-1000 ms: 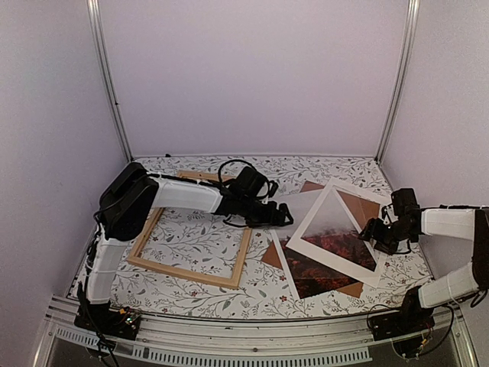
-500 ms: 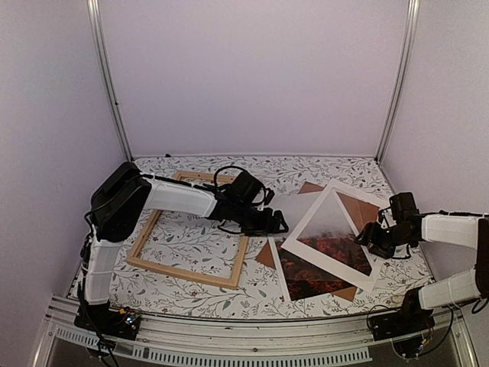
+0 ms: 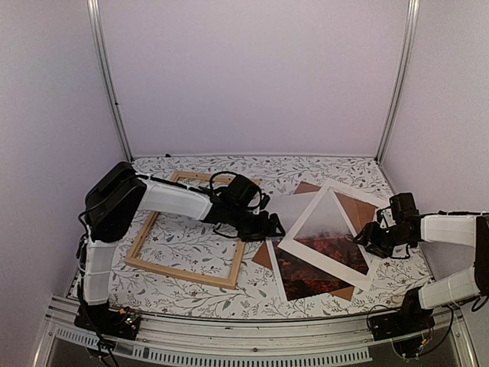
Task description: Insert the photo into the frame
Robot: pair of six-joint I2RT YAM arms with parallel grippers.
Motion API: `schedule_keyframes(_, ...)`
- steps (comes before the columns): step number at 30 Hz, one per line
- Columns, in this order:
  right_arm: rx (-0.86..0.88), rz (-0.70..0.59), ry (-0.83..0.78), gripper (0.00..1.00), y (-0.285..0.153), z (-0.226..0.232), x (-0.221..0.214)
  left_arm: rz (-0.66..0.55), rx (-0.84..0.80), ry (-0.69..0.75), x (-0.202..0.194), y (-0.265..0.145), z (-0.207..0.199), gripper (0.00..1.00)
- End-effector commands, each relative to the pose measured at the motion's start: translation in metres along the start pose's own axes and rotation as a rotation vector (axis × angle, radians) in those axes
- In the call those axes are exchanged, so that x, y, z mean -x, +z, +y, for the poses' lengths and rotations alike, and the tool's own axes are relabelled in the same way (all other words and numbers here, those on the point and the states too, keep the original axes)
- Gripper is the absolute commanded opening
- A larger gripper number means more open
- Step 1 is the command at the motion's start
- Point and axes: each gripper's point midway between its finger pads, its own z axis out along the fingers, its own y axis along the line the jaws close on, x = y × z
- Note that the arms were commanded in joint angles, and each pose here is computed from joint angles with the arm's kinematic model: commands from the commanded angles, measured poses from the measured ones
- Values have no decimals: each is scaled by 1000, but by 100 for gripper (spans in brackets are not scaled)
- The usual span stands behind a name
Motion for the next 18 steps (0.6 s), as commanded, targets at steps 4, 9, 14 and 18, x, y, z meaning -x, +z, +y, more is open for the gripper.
schedule_keyframes(4, 179, 41, -17, 59, -8, 39, -2, 92, -91, -78, -29, 12, -6, 81)
schedule_keyframes(9, 232, 40, -15, 56, -16, 52, 0, 71, -134, -69, -23, 10, -16, 80)
schedule_keyframes(14, 255, 25, -20, 54, -21, 59, 4, 63, -114, -65, -23, 9, -12, 80)
schedule_keyframes(18, 257, 31, -20, 53, -18, 59, 4, 59, -106, -67, -24, 10, -10, 80)
